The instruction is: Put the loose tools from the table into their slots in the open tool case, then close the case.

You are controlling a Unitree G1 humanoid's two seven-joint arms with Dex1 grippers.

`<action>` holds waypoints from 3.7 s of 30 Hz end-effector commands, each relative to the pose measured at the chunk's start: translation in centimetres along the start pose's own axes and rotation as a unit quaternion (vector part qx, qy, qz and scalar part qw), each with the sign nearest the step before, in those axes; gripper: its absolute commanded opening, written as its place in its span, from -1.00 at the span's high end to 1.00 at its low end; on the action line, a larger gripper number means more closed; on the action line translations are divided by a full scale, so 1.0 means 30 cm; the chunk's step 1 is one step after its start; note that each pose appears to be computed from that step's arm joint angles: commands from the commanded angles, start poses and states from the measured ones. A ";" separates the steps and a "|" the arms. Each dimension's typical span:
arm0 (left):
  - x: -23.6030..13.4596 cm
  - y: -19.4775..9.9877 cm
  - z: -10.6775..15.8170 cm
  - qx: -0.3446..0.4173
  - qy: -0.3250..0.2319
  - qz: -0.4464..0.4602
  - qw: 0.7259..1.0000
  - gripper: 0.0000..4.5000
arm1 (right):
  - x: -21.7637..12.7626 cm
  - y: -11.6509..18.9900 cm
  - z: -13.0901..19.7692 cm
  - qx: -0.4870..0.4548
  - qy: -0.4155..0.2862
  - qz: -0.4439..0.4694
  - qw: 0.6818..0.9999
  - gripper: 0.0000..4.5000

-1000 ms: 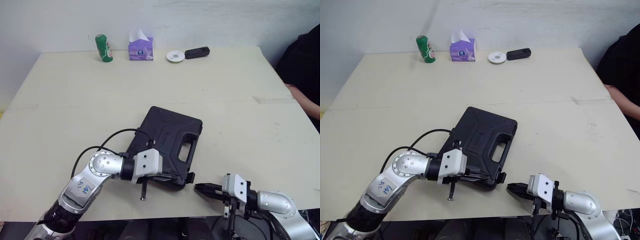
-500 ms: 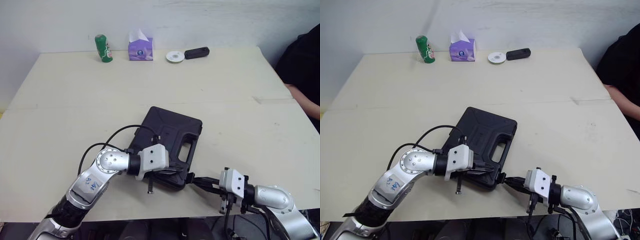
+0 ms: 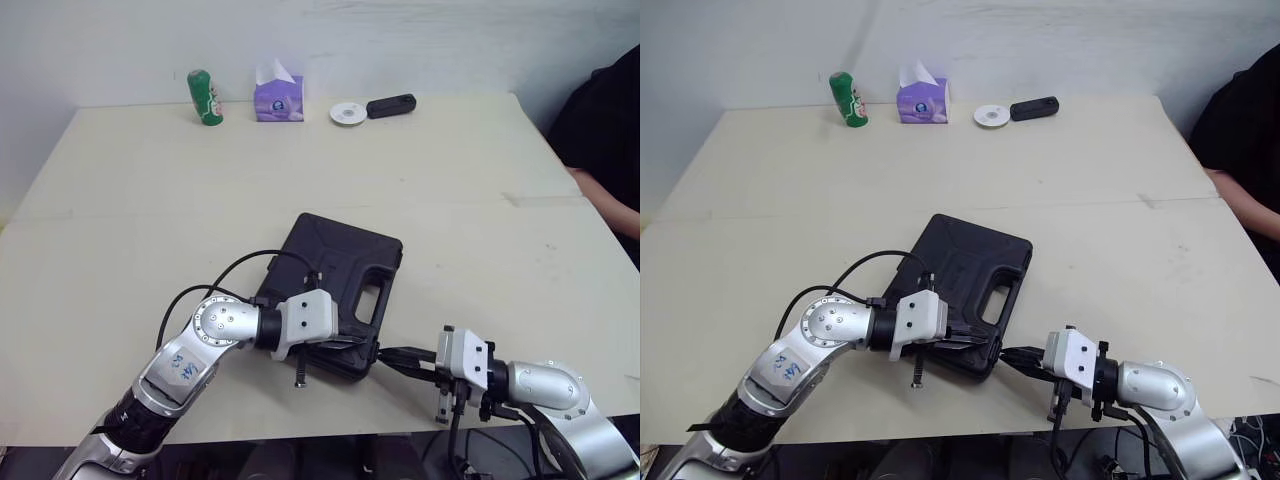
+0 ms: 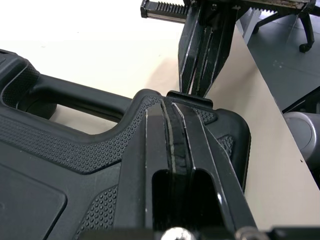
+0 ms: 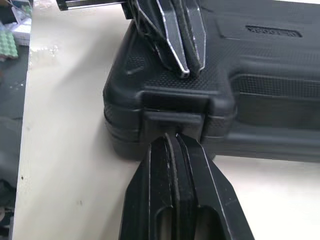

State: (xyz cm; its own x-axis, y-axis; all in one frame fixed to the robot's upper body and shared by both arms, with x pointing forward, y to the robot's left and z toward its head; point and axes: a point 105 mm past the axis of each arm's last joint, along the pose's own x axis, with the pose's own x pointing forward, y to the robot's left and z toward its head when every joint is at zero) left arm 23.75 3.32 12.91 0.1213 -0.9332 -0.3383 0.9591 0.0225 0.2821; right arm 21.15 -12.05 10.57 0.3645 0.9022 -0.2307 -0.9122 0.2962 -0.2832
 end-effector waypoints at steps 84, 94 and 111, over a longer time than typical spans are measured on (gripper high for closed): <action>-0.007 -0.024 -0.139 -0.061 0.093 -0.001 0.994 0.97 | 0.121 0.016 0.014 0.005 -0.032 0.032 0.999 1.00; -0.022 0.031 -0.059 -0.073 0.016 0.034 0.997 0.97 | 0.000 0.019 0.059 -0.004 -0.019 0.054 0.998 1.00; -0.304 0.280 0.093 -0.063 -0.127 0.267 0.953 -0.19 | -0.159 -0.149 -0.001 -0.051 0.047 0.014 0.997 1.00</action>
State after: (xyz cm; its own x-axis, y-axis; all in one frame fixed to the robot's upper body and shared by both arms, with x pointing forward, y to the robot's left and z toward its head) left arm 29.91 10.11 19.45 0.5244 -0.8512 0.0192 0.8310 0.5166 0.2065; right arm 23.21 -16.86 11.90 0.3394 0.8831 -0.3241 -0.9185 0.2367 -0.3169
